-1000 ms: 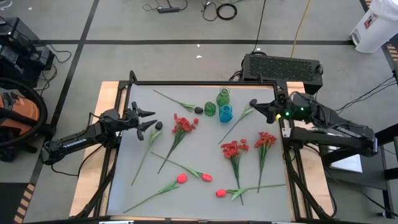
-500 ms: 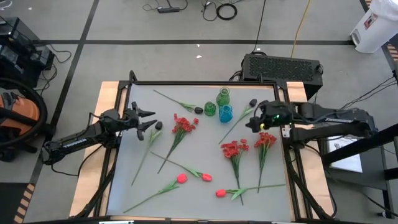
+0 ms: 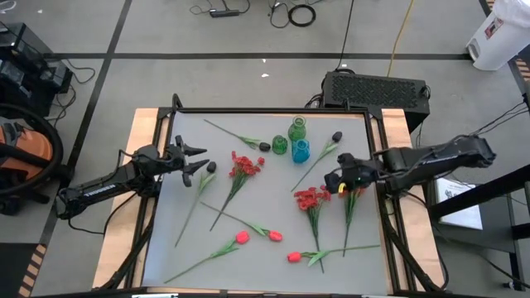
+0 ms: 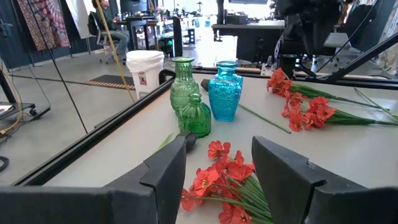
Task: Sort flowers into vase by color
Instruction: Put the right red flowers into the top green vase
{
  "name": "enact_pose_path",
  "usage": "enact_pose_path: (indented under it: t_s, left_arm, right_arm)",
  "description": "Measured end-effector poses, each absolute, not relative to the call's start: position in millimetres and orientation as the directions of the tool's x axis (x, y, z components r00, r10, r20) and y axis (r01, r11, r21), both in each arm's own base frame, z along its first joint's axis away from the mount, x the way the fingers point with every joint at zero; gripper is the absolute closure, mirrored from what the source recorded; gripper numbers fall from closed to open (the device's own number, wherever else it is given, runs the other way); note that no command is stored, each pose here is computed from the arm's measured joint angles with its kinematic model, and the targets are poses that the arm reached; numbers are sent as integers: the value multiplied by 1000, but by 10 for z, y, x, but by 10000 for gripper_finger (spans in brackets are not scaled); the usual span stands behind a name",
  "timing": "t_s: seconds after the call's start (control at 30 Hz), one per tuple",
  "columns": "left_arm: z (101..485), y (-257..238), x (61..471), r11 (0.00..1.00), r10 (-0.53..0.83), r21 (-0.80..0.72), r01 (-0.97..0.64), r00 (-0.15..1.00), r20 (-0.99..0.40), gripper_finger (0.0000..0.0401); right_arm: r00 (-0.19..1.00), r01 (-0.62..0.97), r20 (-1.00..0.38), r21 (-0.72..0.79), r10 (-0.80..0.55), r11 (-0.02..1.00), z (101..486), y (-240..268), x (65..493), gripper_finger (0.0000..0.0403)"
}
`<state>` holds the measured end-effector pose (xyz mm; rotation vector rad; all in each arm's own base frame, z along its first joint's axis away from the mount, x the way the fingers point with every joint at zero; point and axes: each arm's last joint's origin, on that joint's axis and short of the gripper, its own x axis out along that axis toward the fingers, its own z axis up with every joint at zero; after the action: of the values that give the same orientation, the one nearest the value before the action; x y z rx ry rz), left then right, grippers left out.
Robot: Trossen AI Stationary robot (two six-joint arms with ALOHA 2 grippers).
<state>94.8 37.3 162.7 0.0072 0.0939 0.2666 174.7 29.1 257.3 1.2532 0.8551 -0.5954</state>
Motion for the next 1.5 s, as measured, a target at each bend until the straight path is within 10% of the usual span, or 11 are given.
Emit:
enact_pose_path:
  t_s: [1.1, 1.5]
  left_arm:
    - [1628, 373, 948, 965, 264, 20, -263, 960, -91, 210]
    - [1629, 373, 947, 965, 264, 19, -263, 960, -91, 210]
  right_arm:
    - [-58, 997, -994, -53, 88, 51, 1785, 1008, 1811, 275]
    - [-109, 993, -990, -104, 88, 58, 1666, 1042, 1861, 275]
